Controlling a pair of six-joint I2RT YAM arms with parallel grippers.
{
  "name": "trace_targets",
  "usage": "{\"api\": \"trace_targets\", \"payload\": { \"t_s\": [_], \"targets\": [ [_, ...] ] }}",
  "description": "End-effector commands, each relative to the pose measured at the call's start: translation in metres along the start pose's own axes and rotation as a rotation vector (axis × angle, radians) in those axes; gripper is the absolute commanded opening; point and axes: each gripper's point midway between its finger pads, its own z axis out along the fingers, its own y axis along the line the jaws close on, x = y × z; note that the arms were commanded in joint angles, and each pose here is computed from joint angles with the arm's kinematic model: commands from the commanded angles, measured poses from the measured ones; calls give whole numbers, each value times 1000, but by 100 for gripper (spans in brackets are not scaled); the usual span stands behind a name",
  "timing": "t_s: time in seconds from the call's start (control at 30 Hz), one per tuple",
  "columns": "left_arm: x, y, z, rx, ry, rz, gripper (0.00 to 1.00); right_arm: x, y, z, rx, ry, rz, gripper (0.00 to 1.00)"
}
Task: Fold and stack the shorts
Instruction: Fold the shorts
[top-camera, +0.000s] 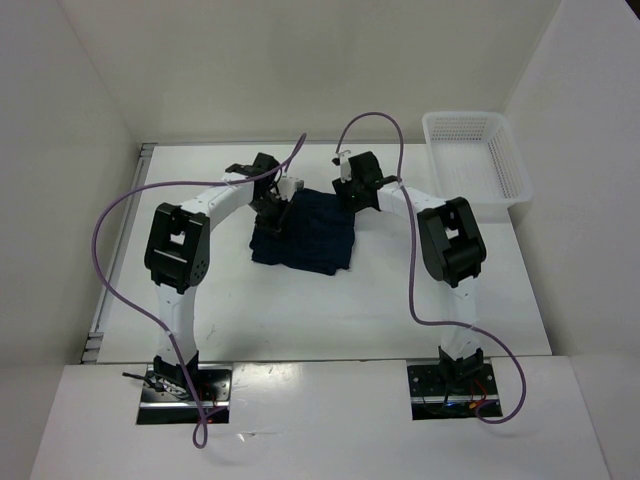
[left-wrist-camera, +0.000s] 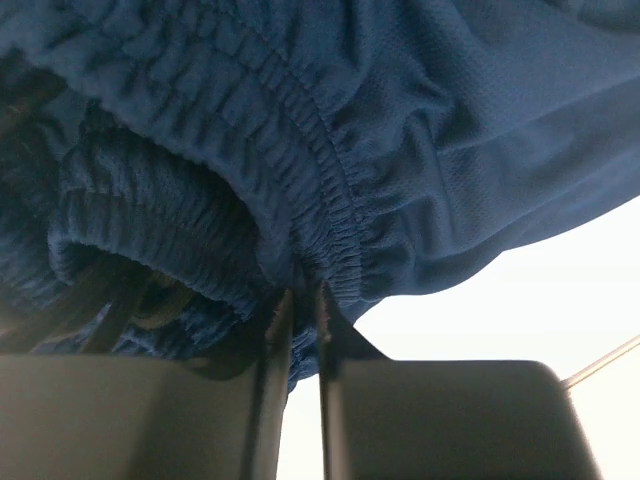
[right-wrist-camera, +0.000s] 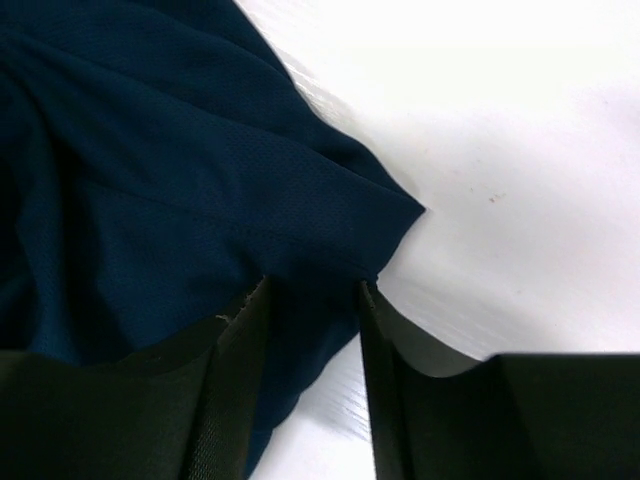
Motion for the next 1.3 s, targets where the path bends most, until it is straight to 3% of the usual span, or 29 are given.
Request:
{"api": "trace_targets", "payload": {
  "t_s": [0.0, 0.13, 0.27, 0.4, 0.53, 0.6, 0.77, 0.87, 0.9, 1.0, 1.13, 1.27],
  "targets": [
    [6, -8, -6, 35, 7, 3, 13, -7, 8, 8, -6, 1, 14, 43],
    [9, -12, -17, 35, 4, 4, 1, -11, 3, 12, 23, 0, 39, 15],
    [20, -11, -40, 20, 26, -24, 0, -14, -12, 11, 117, -15, 78, 0],
    [36, -1, -77, -98, 29, -31, 0, -51, -28, 3, 212, -112, 118, 0],
    [50, -1, -87, -139, 53, -27, 0, -78, -41, 5, 283, -180, 180, 0],
    [67, -5, -78, -120, 108, -35, 1, -98, -49, -1, 321, -226, 187, 0],
    [81, 4, -49, -118, 138, -43, 5, -92, -43, 11, 283, -207, 173, 0],
    [69, 14, -41, -135, 109, -43, 20, -80, -28, 14, 230, -173, 160, 25],
    [66, 13, -43, -135, 98, -40, 25, -80, -27, 14, 220, -172, 149, 41],
    [52, 19, -44, -142, 56, -39, 46, -85, -25, 7, 211, -182, 128, 65],
    [35, 13, -63, -149, -25, -16, 61, -102, -23, -26, 204, -224, 91, 75],
    [-2, 6, -103, -138, -184, 10, 69, -95, -8, -66, 132, -206, 44, 75]
  ]
}}
